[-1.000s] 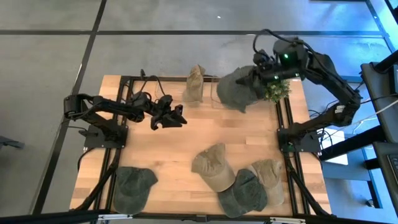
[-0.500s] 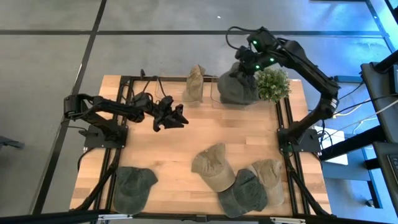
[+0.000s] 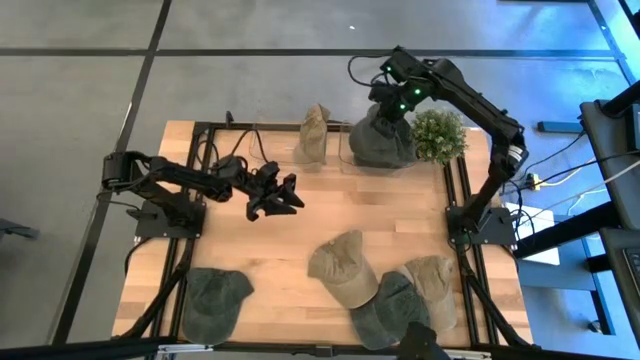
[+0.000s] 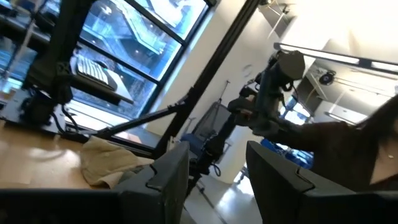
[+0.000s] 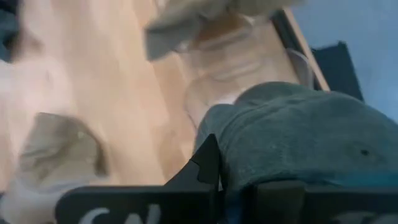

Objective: Pick & Place hat
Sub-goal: Put the black cap into the right transparent bin

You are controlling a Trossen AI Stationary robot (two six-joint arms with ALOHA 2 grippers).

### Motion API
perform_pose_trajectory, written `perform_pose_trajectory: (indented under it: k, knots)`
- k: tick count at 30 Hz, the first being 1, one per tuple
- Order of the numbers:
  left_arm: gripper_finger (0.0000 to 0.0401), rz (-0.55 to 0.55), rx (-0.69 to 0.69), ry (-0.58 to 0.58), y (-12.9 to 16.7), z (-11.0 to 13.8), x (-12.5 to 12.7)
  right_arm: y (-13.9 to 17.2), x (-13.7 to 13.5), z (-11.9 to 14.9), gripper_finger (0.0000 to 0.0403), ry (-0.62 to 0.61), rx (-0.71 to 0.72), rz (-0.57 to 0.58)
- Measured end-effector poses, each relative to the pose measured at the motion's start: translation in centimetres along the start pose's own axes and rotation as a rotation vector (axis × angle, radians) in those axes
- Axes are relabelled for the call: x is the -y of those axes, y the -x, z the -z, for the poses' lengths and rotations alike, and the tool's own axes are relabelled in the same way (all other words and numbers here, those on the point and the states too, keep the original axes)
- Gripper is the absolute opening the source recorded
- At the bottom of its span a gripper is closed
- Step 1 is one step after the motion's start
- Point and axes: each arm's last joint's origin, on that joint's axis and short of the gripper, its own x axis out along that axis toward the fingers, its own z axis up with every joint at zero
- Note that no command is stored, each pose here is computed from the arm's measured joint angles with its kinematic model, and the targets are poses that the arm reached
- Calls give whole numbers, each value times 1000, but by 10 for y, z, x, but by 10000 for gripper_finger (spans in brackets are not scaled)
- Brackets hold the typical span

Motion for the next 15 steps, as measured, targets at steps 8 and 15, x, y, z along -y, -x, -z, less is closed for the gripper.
perform_pose_trajectory:
  k: [8, 15]
  knots:
    - [155, -30, 6, -2, -1, 2, -1, -16, 8, 5, 20, -40, -136, 63]
    - [155, -30, 7, -1, -1, 1, -1, -32, 14, 3, 21, -76, -185, 50]
